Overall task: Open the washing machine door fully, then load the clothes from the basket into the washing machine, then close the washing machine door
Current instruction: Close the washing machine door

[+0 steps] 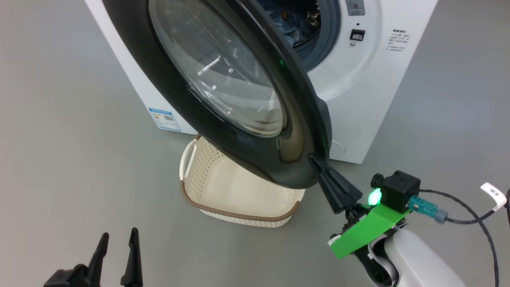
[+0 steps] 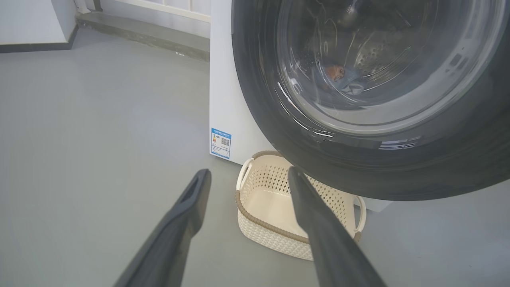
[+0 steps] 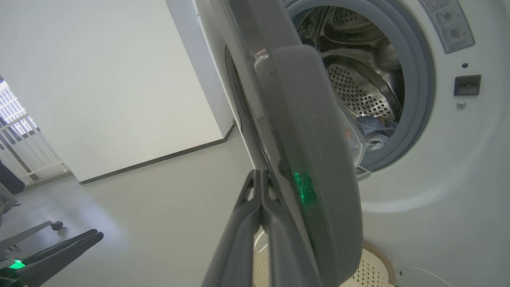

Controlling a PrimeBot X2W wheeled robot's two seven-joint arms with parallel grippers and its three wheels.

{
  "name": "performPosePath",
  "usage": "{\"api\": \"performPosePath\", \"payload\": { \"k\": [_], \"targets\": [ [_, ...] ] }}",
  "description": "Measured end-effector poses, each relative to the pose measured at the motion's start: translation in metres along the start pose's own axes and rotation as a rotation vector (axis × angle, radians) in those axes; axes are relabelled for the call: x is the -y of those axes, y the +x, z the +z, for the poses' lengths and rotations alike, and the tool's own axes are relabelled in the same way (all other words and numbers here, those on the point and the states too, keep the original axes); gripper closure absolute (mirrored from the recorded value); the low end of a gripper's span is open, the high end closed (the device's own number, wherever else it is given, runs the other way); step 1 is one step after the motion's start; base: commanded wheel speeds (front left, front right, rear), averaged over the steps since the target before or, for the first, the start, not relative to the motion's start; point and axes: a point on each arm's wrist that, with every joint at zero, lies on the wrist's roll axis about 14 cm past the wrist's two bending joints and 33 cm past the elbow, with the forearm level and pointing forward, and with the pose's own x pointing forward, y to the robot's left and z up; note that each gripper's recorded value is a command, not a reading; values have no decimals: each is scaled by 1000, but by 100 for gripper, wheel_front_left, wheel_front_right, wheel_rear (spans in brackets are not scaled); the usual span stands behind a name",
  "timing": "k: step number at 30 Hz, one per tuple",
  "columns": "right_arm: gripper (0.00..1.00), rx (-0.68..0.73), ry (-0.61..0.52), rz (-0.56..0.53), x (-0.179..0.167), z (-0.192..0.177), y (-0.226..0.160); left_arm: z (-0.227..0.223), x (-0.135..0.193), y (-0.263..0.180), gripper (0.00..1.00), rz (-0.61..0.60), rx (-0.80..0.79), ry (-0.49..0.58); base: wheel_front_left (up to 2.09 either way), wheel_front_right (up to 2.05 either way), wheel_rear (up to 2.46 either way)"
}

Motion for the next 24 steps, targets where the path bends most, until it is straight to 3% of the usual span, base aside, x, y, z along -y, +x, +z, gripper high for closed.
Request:
{"api": "performPosePath", "payload": {
  "k": [9, 24],
  "targets": [
    [100, 42, 15, -41, 28, 8, 21, -7, -2, 6, 0, 16, -25, 2, 0, 0, 0],
    [100, 218, 28, -190, 109, 55, 64, -7, 7, 39, 0, -4, -25, 1, 0, 0, 0]
  ]
}}
